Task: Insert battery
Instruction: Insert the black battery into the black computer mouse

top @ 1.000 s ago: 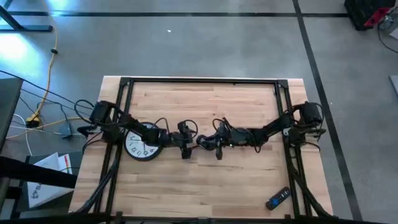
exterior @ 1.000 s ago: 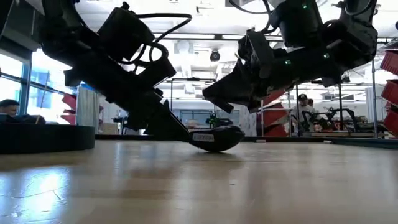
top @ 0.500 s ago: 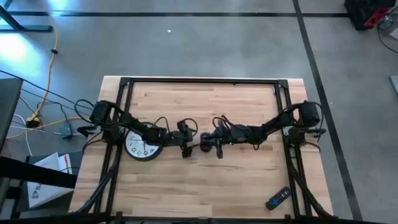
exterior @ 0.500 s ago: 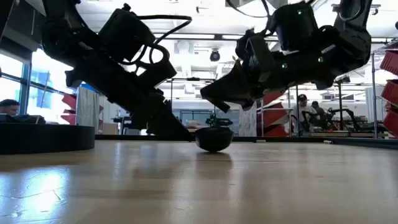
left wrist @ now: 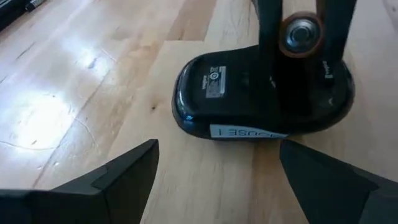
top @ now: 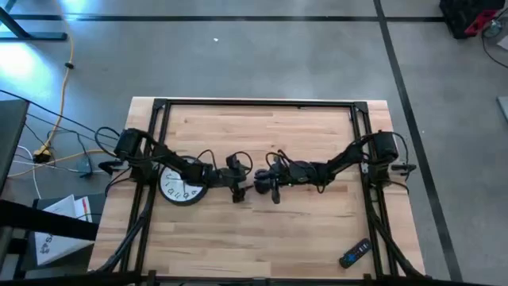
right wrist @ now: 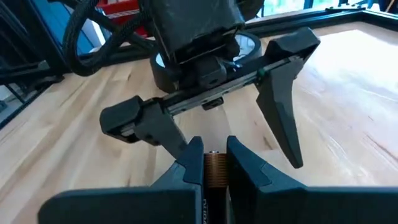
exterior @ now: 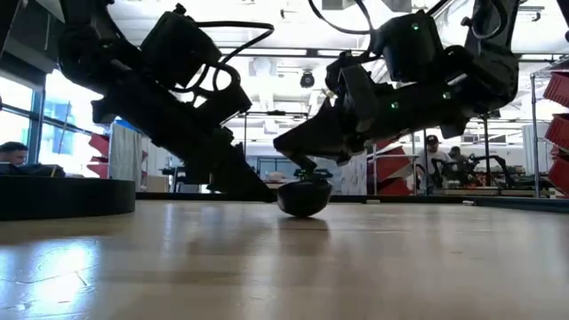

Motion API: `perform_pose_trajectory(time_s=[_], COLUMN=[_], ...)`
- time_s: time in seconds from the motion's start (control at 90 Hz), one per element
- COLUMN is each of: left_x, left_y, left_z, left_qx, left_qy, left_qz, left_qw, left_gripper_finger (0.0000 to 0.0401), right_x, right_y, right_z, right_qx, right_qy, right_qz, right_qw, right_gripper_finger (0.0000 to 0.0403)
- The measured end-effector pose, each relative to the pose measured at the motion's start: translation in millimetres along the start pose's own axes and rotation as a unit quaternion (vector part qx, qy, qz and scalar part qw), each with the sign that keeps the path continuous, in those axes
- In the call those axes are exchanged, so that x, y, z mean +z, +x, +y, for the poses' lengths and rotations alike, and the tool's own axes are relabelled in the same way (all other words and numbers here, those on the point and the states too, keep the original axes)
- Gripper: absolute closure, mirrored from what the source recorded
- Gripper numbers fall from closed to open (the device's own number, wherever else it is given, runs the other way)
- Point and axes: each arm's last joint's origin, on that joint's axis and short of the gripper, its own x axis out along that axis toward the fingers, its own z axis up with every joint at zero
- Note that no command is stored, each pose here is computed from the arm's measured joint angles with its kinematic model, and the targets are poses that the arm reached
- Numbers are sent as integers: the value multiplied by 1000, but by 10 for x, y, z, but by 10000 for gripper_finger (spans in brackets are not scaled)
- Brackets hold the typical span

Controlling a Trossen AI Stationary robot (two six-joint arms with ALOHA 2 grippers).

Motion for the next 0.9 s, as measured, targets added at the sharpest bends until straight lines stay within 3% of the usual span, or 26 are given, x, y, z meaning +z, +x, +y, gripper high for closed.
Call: perform_pose_trajectory(time_s=[0.4,0.9], left_x=[0,1], left_y=[0,0], left_z=[0,-1], left_qx=[0,-1], left_qy=[1,1], left_qz=[0,-1], left_qw=[1000,1000], left_gripper_finger=[84,84], right_x=[-4,-103], right_y=[2,42], right_z=[-22,-25], right_qx=[6,17], right_qy=[-39,-40], right_qz=[4,2], right_qw=[999,999], right_gripper_finger=[391,391])
